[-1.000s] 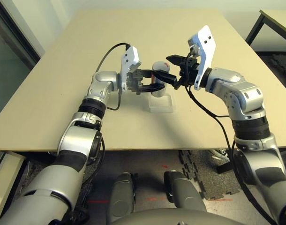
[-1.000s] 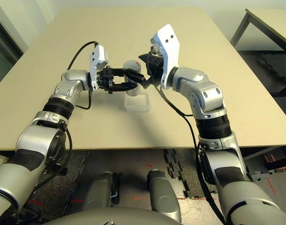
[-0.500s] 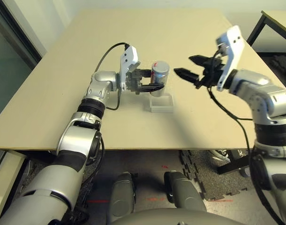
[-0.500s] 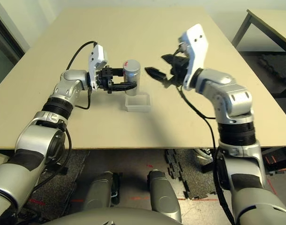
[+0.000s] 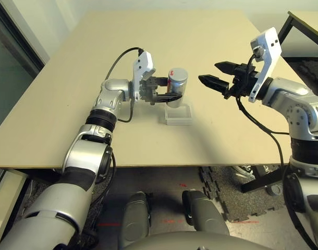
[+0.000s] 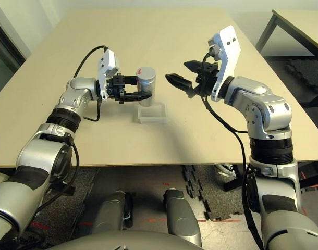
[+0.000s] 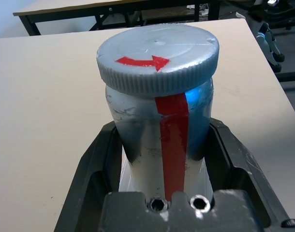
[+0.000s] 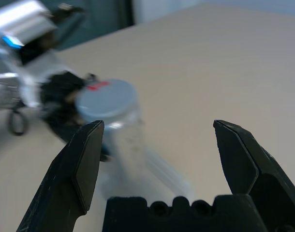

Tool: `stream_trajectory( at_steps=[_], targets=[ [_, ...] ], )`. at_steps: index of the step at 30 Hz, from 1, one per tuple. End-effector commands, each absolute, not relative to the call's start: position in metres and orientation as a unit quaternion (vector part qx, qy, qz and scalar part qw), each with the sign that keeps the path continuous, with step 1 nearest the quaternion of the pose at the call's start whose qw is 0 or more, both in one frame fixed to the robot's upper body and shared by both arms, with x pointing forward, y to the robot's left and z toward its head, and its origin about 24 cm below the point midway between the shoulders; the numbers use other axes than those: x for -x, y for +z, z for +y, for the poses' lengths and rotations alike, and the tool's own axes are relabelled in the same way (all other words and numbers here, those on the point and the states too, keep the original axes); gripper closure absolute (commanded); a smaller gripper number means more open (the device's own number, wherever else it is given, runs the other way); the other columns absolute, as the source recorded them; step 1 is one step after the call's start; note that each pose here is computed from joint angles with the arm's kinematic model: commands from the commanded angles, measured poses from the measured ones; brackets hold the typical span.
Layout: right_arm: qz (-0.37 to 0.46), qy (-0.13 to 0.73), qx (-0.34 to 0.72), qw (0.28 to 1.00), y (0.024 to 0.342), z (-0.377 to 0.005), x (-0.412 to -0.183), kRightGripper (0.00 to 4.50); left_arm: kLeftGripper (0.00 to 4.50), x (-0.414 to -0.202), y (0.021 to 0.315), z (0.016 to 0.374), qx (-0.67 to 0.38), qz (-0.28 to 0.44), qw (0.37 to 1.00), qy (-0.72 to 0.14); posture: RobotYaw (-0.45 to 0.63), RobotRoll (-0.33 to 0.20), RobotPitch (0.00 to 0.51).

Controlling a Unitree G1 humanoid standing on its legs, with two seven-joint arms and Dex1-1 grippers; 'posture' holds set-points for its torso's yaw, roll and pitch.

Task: Pour the medicine from the bottle into the box.

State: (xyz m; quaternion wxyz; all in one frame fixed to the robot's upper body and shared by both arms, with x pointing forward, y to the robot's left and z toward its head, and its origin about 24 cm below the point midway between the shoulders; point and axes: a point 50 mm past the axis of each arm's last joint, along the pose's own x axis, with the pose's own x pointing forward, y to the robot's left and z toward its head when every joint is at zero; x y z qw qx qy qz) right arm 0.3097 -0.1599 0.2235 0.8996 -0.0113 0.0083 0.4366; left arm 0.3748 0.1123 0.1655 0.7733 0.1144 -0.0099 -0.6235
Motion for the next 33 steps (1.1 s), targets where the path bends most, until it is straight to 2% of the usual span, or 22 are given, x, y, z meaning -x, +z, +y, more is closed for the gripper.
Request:
stream_trajectory(
  at_steps=[1, 15, 25, 28, 32, 33],
  targets=[
    [0.004, 0.479, 0.018, 0.878, 0.23, -0.144, -0.305, 0.0, 1.83, -0.376, 0.17, 0.113, -0.121, -0.013, 0.771, -0.624, -0.19, 0.0, 0.086],
    [0.0, 0.507, 0.057, 0.86, 0.226, -0.109, -0.323, 0.0, 1.83, -0.375, 0.169, 0.108, -0.117, -0.014, 0.769, -0.628, -0.19, 0.0, 0.088],
    [0.009, 0.496, 0.07, 0.866, 0.217, -0.104, -0.334, 0.0, 1.83, -0.374, 0.167, 0.107, -0.114, -0.014, 0.768, -0.63, -0.18, 0.0, 0.09],
    [0.011, 0.495, 0.064, 0.867, 0.216, -0.103, -0.334, 0.63, 1.83, -0.374, 0.167, 0.107, -0.114, -0.014, 0.768, -0.63, -0.18, 0.0, 0.09],
    [0.011, 0.494, 0.056, 0.868, 0.217, -0.102, -0.333, 1.92, 1.83, -0.374, 0.167, 0.107, -0.114, -0.014, 0.768, -0.63, -0.18, 0.0, 0.09],
    [0.009, 0.494, 0.053, 0.868, 0.218, -0.102, -0.333, 1.92, 1.83, -0.374, 0.167, 0.107, -0.114, -0.014, 0.768, -0.63, -0.18, 0.0, 0.089]
  ],
)
